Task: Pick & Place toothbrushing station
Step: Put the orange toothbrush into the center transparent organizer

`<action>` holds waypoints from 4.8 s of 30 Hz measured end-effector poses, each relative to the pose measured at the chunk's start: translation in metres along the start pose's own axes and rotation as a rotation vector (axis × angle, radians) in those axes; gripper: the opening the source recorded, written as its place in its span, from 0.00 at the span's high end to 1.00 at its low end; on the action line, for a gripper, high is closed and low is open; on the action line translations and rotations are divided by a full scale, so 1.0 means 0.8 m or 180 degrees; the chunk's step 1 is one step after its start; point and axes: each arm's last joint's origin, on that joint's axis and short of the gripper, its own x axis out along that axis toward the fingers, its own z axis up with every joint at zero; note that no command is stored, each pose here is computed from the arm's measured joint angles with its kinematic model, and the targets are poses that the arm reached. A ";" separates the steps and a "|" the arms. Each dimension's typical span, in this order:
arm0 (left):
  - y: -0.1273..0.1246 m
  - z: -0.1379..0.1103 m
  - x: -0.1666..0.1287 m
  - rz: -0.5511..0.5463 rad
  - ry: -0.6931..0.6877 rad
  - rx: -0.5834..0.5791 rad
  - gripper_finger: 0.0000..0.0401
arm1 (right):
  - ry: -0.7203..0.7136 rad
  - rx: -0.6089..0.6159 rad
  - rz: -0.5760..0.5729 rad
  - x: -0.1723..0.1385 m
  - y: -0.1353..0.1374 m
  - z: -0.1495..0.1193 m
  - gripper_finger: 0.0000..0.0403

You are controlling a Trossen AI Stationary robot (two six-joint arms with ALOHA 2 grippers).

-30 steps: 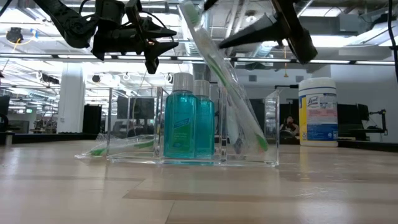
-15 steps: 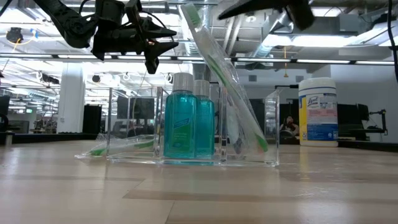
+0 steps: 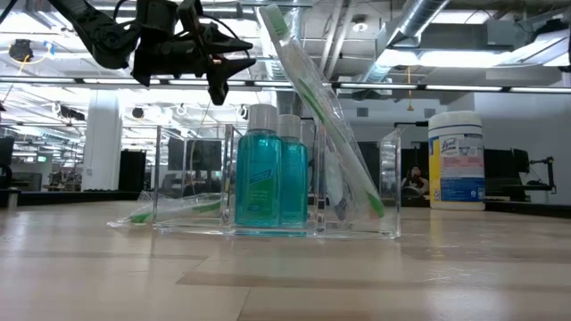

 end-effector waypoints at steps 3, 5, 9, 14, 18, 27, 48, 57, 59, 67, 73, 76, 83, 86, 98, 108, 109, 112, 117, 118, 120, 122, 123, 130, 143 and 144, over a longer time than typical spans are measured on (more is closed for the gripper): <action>-0.001 0.003 0.001 -0.0027 -0.0019 -0.0060 0.70 | -0.0052 -0.0147 -0.0034 0.009 -0.008 0.029 0.53; -0.003 0.006 0.002 -0.0057 -0.0031 -0.0075 0.70 | -0.0033 -0.0295 -0.0025 0.015 -0.013 0.045 0.54; -0.001 0.008 0.002 0.0114 -0.0151 0.0106 0.70 | -0.0010 -0.0677 0.0011 0.026 -0.025 0.077 0.57; 0.003 0.012 0.001 0.0491 -0.0404 0.0154 0.70 | -0.0259 -0.0902 -0.0149 0.034 -0.042 0.120 0.60; 0.004 0.013 0.000 0.0638 -0.0546 -0.0096 0.70 | -0.0481 -0.0782 -0.0402 0.040 -0.061 0.152 0.63; 0.003 0.013 0.001 0.0521 -0.0513 -0.0376 0.70 | -0.0460 -0.1323 -0.0199 0.047 -0.096 0.209 0.66; 0.010 -0.082 0.009 0.1578 0.1330 -0.0384 0.70 | -0.0302 -0.1644 0.0530 0.036 -0.136 0.259 0.66; 0.032 -0.101 0.029 0.1556 0.1640 -0.0451 0.67 | -0.0195 -0.1664 0.0719 0.046 -0.131 0.252 0.66; 0.037 -0.106 0.040 0.1509 0.1744 -0.0460 0.63 | -0.0258 -0.1634 0.0742 0.047 -0.129 0.254 0.67; 0.058 -0.103 0.083 0.1459 0.1840 -0.0418 0.50 | -0.0387 -0.1456 0.0798 0.048 -0.125 0.258 0.67; 0.081 -0.117 0.102 0.1617 0.2197 -0.0605 0.50 | -0.0425 -0.1443 0.0777 0.049 -0.127 0.261 0.68; 0.090 -0.121 0.110 0.1660 0.2294 -0.0645 0.51 | -0.0449 -0.1435 0.0751 0.050 -0.129 0.263 0.69; 0.097 -0.127 0.116 0.1669 0.2420 -0.0624 0.52 | -0.0548 -0.1397 0.0745 0.051 -0.130 0.268 0.70; 0.095 -0.130 0.115 0.1652 0.2505 -0.0588 0.52 | -0.0561 -0.1397 0.0706 0.052 -0.133 0.270 0.70; 0.089 -0.137 0.119 0.1567 0.2606 -0.0499 0.53 | -0.0562 -0.1406 0.0776 0.059 -0.145 0.281 0.70; 0.097 -0.154 0.124 0.1464 0.2693 -0.0517 0.61 | -0.0529 -0.1419 0.0878 0.060 -0.147 0.283 0.71; 0.097 -0.154 0.124 0.1459 0.2691 -0.0514 0.61 | -0.0528 -0.1418 0.0879 0.060 -0.147 0.283 0.71; 0.098 -0.155 0.124 0.1455 0.2690 -0.0502 0.60 | -0.0510 -0.1424 0.0927 0.060 -0.146 0.282 0.71; 0.101 -0.160 0.125 0.1447 0.2713 -0.0498 0.65 | -0.0503 -0.1427 0.0948 0.060 -0.146 0.282 0.71; 0.101 -0.160 0.125 0.1449 0.2711 -0.0493 0.68 | -0.0503 -0.1426 0.0949 0.060 -0.146 0.282 0.71; 0.102 -0.161 0.125 0.1458 0.2704 -0.0485 0.73 | -0.0502 -0.1427 0.0950 0.060 -0.146 0.282 0.71; 0.102 -0.161 0.125 0.1479 0.2694 -0.0490 0.80 | -0.0505 -0.1426 0.0951 0.060 -0.146 0.282 0.71; 0.103 -0.161 0.125 0.1482 0.2687 -0.0497 0.84 | -0.0513 -0.1424 0.0954 0.060 -0.146 0.283 0.71; 0.102 -0.160 0.128 0.1427 0.2593 -0.0575 0.97 | -0.0534 -0.1418 0.0967 0.059 -0.145 0.283 0.71; 0.080 -0.081 0.134 0.1193 0.1530 -0.0391 0.99 | -0.0518 -0.1454 0.1019 0.059 -0.145 0.283 0.71; 0.075 -0.068 0.131 0.1186 0.1407 -0.0348 0.99 | -0.0518 -0.1455 0.1019 0.059 -0.145 0.283 0.71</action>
